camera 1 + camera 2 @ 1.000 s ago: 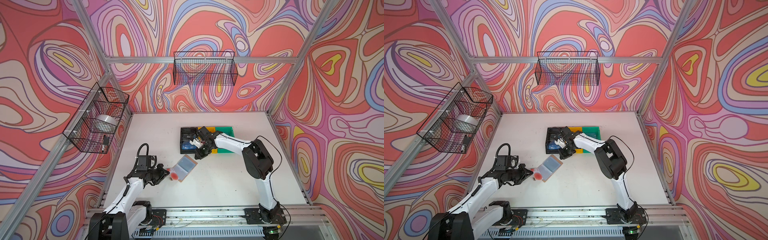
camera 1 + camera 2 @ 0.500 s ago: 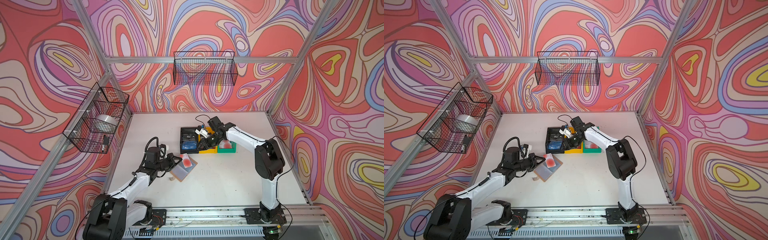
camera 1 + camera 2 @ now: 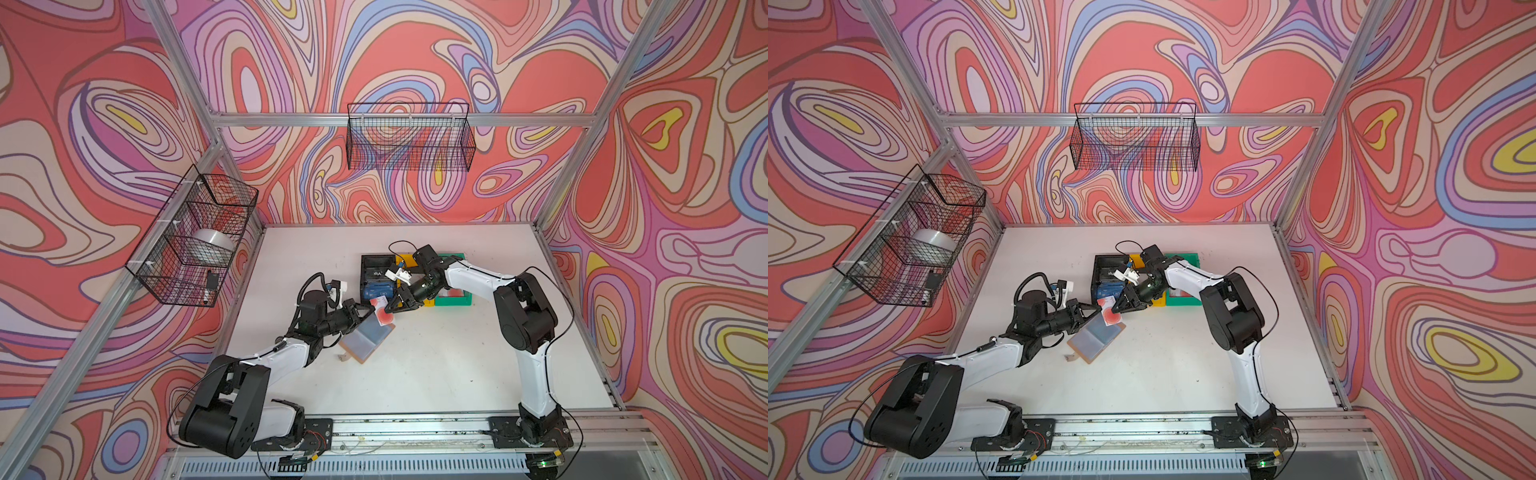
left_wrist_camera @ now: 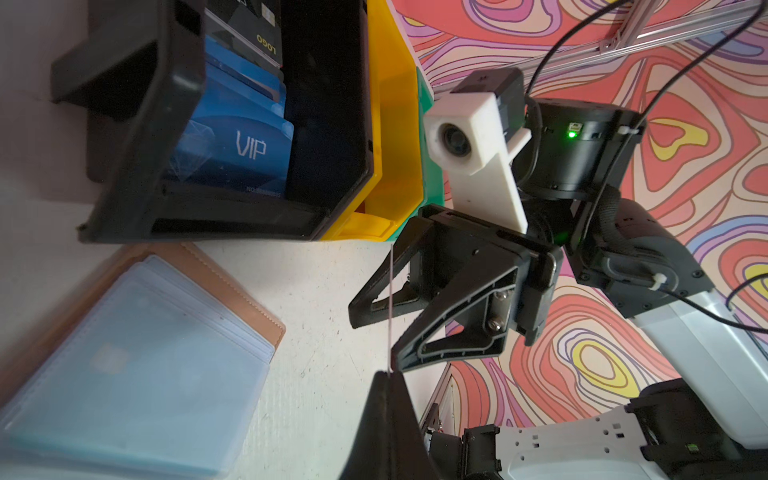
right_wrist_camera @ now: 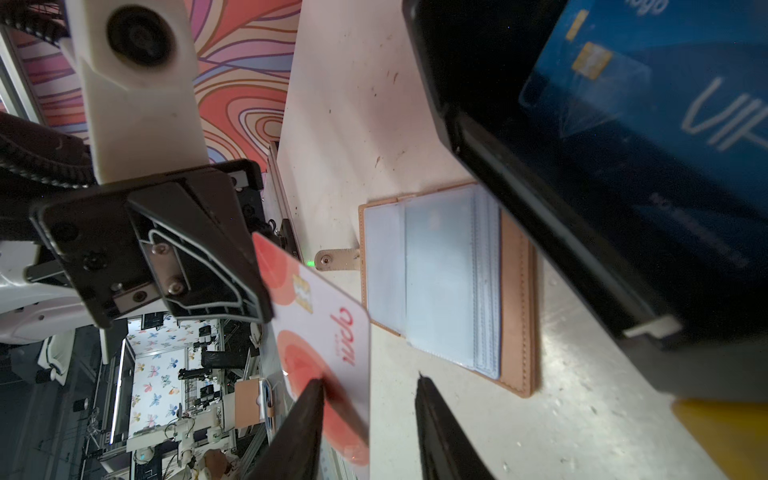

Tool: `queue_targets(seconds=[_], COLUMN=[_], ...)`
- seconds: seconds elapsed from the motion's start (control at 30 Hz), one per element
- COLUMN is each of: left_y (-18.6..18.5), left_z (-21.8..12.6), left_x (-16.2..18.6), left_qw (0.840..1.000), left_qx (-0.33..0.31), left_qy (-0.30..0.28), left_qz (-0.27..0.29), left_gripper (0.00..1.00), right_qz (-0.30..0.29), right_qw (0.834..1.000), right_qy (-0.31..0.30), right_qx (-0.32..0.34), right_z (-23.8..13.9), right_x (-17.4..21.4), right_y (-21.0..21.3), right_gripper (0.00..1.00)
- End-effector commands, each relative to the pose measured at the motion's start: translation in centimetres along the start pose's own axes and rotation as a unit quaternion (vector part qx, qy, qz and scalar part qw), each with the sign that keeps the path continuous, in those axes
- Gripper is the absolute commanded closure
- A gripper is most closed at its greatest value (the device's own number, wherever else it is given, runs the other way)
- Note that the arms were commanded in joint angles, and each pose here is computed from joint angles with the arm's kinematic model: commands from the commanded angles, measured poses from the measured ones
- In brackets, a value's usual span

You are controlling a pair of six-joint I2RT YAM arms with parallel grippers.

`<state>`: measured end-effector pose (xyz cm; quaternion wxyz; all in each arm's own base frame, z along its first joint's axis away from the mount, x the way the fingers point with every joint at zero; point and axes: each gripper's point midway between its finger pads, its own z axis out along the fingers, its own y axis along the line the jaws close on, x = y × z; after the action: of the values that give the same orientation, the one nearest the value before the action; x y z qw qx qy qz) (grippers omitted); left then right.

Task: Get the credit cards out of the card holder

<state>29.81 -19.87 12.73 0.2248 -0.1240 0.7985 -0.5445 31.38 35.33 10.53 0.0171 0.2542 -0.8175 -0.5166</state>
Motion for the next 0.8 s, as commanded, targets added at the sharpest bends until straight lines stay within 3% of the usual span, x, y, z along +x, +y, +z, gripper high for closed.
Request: queue_targets(seconds=[0.0,0.13,0.27,0.53,0.77], left_y=[-0.1,1.9,2.6,3.2,4.1], left_z=[0.4,0.5,0.0,-1.9,-2.5], left_x=[-0.1,0.3,0.4,0.3,0.9], left_qw=[1.000,0.999,0.998,0.991,0.987], left_qx=[0.005,-0.035,-0.066,-0.135,-0.161], left_qy=[-0.002,0.004,0.004,-0.010,-0.003], left_qz=[0.002,-0.014,-0.012,0.009,0.003], left_gripper=[1.00,1.00,0.92,0.83,0.82], right_qz=[-0.009,-0.020,-0.031,-0.038,-0.052], right_qw=[0.999,0.999,0.999,0.998,0.993], right_qy=[-0.003,-0.011,-0.019,-0.034,-0.075], right_qx=[-0.035,-0.042,-0.037,-0.032,0.070], right_z=[0.1,-0.3,-0.7,-1.8,-7.7], right_x=[0.0,-0.3,-0.5,-1.3,-2.7], right_y=[1.0,2.0,2.6,3.5,2.1], right_gripper=[0.66,0.90,0.99,1.00,1.00])
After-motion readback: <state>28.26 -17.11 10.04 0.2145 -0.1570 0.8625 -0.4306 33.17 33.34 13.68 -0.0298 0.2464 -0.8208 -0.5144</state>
